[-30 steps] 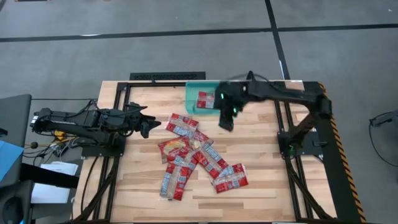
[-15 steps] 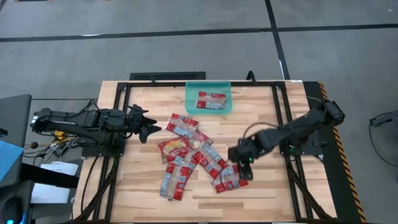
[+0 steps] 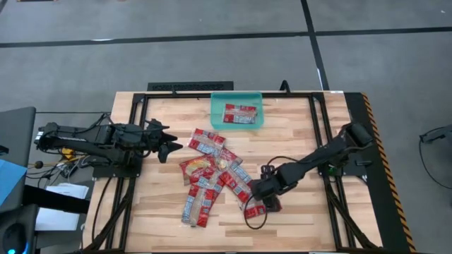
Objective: Sort popcorn bags into baskets
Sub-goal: Put the red popcorn bag into the green bin
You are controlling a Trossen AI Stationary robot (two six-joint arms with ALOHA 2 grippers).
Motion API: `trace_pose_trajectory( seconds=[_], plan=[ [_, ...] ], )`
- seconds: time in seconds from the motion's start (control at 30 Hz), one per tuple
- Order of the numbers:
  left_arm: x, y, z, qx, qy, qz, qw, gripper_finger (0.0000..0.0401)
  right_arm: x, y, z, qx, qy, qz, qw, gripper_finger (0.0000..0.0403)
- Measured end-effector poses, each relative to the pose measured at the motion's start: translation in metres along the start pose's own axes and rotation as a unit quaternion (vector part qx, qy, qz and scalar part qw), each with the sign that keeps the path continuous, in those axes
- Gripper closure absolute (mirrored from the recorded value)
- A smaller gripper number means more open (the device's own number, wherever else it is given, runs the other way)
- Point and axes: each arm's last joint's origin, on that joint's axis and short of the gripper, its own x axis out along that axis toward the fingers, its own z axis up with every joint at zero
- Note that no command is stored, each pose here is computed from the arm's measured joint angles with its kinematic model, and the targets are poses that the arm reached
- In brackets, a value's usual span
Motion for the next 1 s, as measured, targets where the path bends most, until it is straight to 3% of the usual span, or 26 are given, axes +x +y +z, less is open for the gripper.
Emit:
trace_pose_trajectory(
  seconds=[0.2, 0.3, 0.63, 1.0],
  plan=[
    [0.000, 0.000, 0.000, -0.001, -0.001, 0.000, 1.000, 0.0141, 0.012, -0.004, 0.001, 0.008, 0.020, -0.005, 1.000, 0.0120],
    [0.000, 0.000, 0.000, 0.002, -0.001, 0.000, 1.000, 0.0141, 0.014, -0.006, 0.000, 0.014, 0.031, -0.009, 0.999, 0.0148],
    [0.000, 0.000, 0.000, 0.002, -0.004, 0.004, 1.000, 0.0141, 0.015, -0.006, 0.001, 0.010, 0.038, 0.017, 0.999, 0.0385],
    [0.000, 0.000, 0.000, 0.001, -0.006, 0.006, 1.000, 0.0141, 0.003, -0.005, 0.000, 0.005, 0.029, 0.032, 0.999, 0.0395]
  ],
)
